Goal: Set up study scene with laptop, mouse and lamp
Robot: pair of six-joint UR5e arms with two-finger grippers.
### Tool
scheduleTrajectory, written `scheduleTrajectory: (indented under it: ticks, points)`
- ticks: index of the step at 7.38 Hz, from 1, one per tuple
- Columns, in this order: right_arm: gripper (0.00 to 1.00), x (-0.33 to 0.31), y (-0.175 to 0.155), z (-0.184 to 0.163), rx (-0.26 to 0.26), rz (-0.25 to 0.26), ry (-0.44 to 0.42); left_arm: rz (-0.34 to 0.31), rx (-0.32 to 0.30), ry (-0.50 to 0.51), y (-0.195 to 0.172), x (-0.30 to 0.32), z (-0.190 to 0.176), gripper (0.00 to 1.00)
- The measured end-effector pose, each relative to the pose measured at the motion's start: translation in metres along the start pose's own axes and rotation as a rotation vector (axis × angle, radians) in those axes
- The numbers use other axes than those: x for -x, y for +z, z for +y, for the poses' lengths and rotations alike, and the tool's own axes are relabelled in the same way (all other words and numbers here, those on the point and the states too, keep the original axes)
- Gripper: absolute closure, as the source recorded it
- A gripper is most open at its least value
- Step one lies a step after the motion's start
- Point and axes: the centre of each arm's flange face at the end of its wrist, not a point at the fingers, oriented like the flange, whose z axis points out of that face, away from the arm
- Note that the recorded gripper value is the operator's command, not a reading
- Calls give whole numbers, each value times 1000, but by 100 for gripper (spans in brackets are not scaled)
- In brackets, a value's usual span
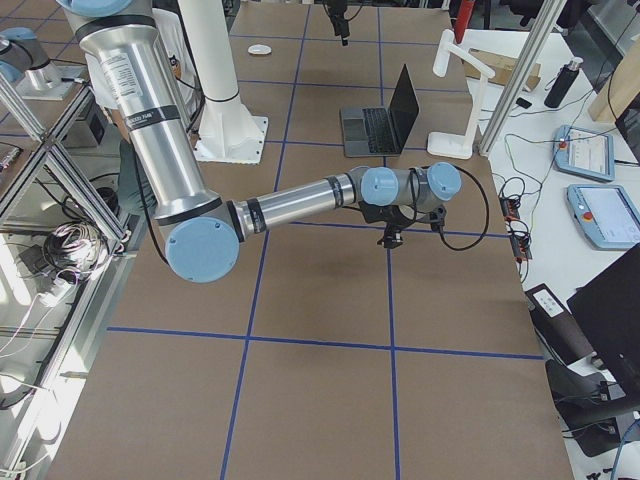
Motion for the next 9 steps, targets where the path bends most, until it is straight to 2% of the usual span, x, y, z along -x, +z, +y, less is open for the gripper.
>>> scheduleTrajectory:
  ticks: [2, 3, 6, 8, 9]
  points:
    - [1, 0, -18, 35, -58, 97, -28, 14, -16, 132, 33, 87, 46, 0]
    - [1, 2, -23, 41, -72, 119, -35, 15, -8, 166, 40, 126, 63, 0]
    - [1, 7, -28, 46, -88, 131, -49, -1, 41, 216, 63, 193, 101, 2]
    - [1, 12, -31, 47, -99, 131, -63, 15, 27, 166, 73, 196, 118, 5]
    - [1, 15, -33, 48, -106, 131, -68, 16, 21, 154, 80, 198, 128, 12]
